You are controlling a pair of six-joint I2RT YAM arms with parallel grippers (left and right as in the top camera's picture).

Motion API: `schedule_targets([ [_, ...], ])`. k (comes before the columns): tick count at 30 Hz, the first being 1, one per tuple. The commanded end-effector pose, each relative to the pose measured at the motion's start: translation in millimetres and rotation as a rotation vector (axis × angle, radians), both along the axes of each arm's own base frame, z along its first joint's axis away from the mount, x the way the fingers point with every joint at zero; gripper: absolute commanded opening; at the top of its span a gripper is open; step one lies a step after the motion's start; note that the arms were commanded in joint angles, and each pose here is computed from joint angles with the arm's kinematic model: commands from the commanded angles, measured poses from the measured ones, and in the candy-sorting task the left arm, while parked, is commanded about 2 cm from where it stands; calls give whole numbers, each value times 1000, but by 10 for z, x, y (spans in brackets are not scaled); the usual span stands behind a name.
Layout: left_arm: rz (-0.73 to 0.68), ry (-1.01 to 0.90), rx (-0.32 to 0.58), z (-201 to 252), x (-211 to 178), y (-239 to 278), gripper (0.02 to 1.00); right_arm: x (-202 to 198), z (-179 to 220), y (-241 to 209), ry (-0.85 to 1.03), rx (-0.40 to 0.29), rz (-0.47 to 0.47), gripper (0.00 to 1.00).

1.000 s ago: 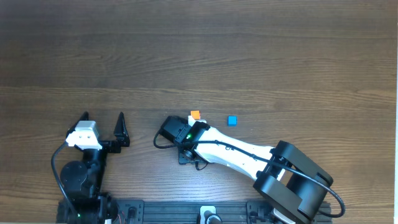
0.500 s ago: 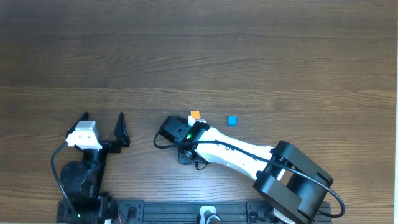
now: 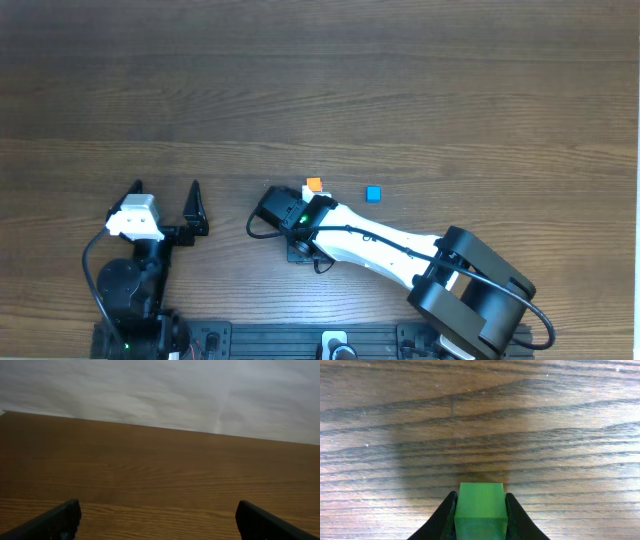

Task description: Stack Cubes

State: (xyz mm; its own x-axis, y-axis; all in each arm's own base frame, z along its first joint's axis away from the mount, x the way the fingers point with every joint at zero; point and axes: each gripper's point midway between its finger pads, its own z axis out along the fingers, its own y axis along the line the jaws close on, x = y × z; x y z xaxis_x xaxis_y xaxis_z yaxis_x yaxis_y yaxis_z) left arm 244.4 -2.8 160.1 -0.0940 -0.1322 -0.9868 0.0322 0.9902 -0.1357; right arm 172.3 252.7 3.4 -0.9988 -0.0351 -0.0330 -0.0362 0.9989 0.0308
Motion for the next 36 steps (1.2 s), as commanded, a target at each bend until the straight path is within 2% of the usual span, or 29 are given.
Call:
schedule_targets([
  [1,-18,-5,14,-13,-1,-32,1000,133,275,48,-68,4,8,12],
  [9,-18,-5,14,-13,-1,-32,1000,366,947,49,-149,-36,30,9],
  [16,-18,-5,14,-13,-1,-32,996,738,1318,16,-204,8,23,16],
  [27,-18,-5,14,-13,-1,-32,1000,1133,1179,-91,-188,-33,29,9],
  [36,-18,-5,14,-13,-1,-32,1000,1140,922,-22,-122,-42,31,12],
])
